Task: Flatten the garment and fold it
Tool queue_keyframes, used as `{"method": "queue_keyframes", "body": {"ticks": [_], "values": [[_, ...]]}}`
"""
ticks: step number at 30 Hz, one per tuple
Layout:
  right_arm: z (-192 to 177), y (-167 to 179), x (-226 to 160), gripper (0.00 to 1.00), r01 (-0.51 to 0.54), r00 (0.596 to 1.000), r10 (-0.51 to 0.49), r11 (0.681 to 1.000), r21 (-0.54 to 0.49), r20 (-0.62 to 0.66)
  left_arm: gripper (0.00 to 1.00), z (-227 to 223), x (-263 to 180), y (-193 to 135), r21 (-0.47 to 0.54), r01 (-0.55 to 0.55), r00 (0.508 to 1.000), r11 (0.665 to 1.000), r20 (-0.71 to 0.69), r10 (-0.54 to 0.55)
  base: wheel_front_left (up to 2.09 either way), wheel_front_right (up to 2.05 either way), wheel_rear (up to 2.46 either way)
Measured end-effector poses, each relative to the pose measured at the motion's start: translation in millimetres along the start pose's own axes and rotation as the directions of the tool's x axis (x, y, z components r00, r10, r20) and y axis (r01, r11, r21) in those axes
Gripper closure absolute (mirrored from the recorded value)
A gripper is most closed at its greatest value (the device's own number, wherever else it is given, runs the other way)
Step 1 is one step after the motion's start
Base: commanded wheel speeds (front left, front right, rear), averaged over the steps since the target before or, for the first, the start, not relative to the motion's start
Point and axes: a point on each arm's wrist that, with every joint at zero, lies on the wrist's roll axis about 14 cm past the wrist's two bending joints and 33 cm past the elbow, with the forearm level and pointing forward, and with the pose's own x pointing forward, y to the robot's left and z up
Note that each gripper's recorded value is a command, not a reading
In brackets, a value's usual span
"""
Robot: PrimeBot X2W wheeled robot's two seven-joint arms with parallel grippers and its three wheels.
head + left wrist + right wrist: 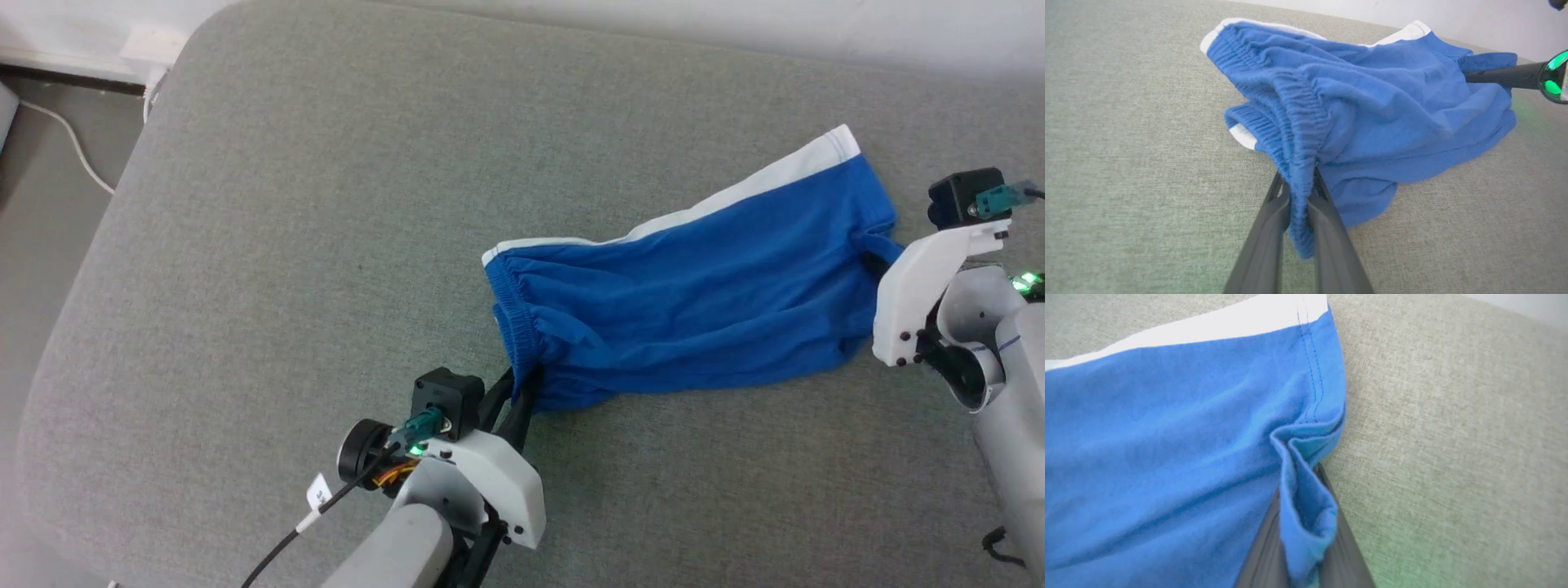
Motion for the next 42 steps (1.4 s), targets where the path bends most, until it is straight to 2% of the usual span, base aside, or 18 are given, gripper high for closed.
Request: {"method": "queue_keyframes", "body": {"ticks": [7,14,20,25,33,42], "values": [[-6,-8,-22,1.0,0.011,0.998,-0.013,0.999,0.03,0.058,1.0,10,-5,8,0.019,-0.01,1.0,1.0,0.022,0.01,0.0,0.0,0.0],[-22,-12,-57,1.0,0.007,0.99,-0.026,0.99,0.139,0.138,1.0,1,-23,11,0.038,0.002,1.0,0.999,-0.02,-0.001,0.0,0.0,0.0],[-40,-20,-95,1.0,0.029,0.967,-0.095,0.962,0.271,0.235,1.0,-8,-37,-4,0.033,0.057,0.997,0.998,-0.054,-0.055,0.0,0.0,0.0],[-68,-11,-125,1.0,0.029,0.953,-0.134,0.932,0.36,0.27,1.0,-16,-43,-19,0.047,0.113,0.991,0.993,-0.082,-0.109,0.0,0.0,0.0],[-111,-8,-165,1.0,0.104,0.947,-0.219,0.902,0.419,0.236,1.0,-32,-47,-38,0.05,0.181,0.975,0.982,-0.137,-0.173,0.0,0.0,0.0],[-127,-5,-170,1.0,0.128,0.95,-0.238,0.886,0.445,0.2,1.0,-55,-50,-32,0.019,0.167,0.965,0.986,-0.21,-0.159,0.0,0.0,0.0]]}}
